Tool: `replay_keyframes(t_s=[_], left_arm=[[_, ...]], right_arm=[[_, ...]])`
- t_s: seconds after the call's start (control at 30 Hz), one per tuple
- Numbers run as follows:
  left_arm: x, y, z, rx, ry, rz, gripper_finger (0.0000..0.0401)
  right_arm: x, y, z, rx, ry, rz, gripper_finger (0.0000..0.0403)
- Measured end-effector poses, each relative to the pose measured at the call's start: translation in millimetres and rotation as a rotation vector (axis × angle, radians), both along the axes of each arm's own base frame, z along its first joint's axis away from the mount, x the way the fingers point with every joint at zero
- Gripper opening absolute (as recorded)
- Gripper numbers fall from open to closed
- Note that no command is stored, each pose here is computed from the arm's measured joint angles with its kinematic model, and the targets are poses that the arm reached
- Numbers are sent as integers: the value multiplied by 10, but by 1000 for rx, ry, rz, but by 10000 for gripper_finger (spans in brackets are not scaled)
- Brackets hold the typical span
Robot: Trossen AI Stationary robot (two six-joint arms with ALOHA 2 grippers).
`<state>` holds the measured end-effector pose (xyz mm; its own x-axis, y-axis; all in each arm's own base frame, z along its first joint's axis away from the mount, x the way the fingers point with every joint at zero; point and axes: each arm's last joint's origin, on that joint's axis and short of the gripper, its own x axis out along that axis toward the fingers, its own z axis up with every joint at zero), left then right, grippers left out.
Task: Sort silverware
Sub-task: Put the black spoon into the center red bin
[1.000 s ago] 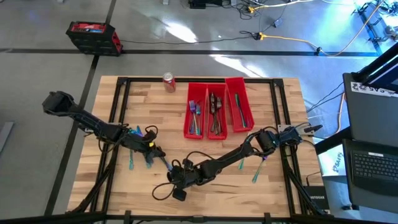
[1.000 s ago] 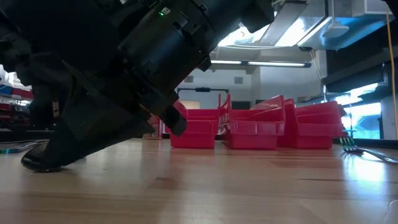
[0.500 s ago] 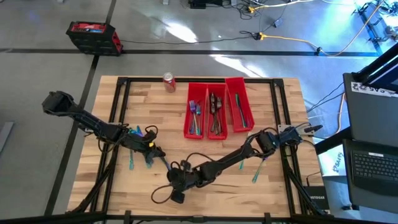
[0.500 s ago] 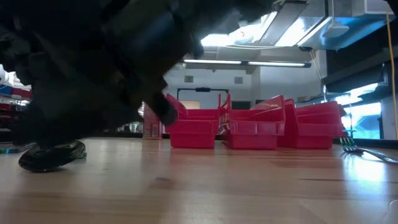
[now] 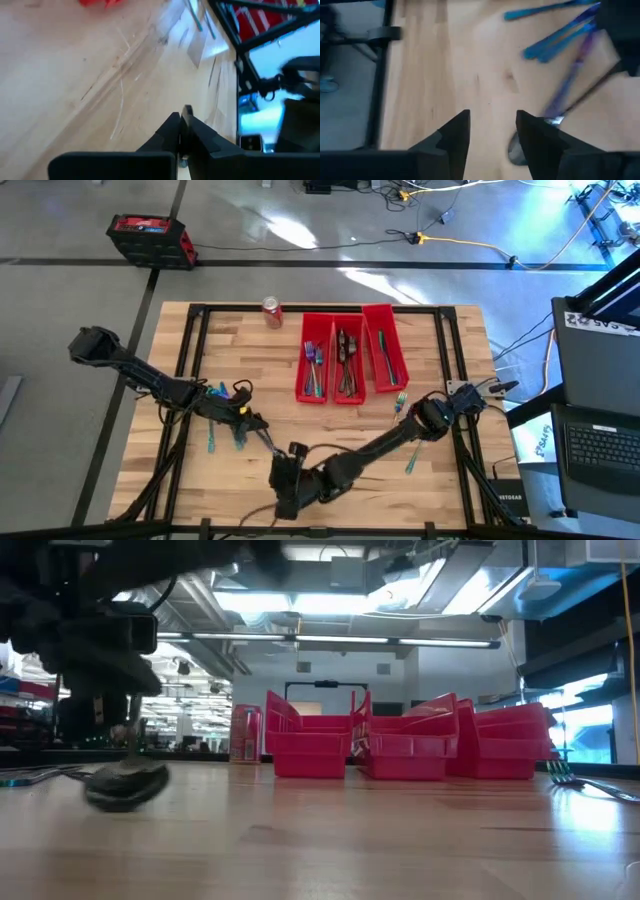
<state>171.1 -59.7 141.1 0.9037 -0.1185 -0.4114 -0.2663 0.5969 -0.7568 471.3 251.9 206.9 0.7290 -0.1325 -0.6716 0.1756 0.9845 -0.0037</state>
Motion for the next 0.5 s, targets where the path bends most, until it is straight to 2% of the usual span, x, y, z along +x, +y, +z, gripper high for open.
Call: replay_keyframes(t_s=[0.07, 0.17, 0.23, 0.4, 0.5], left_arm=[[23, -3, 37, -11, -17, 24, 1], [65, -7, 106, -29, -43, 71, 1], [109, -16, 185, -31, -75, 95, 1], [226, -46, 416, -49, -153, 144, 1], [300, -51, 599, -77, -231, 222, 1]], right_arm=[[-95, 69, 177, -99, -46, -82, 135], [-329, 212, 523, -258, -202, -256, 128], [-546, 308, 715, -311, -282, -342, 127], [-937, 319, 825, -342, -345, -480, 127], [-1113, 221, 866, -353, -365, -547, 127]])
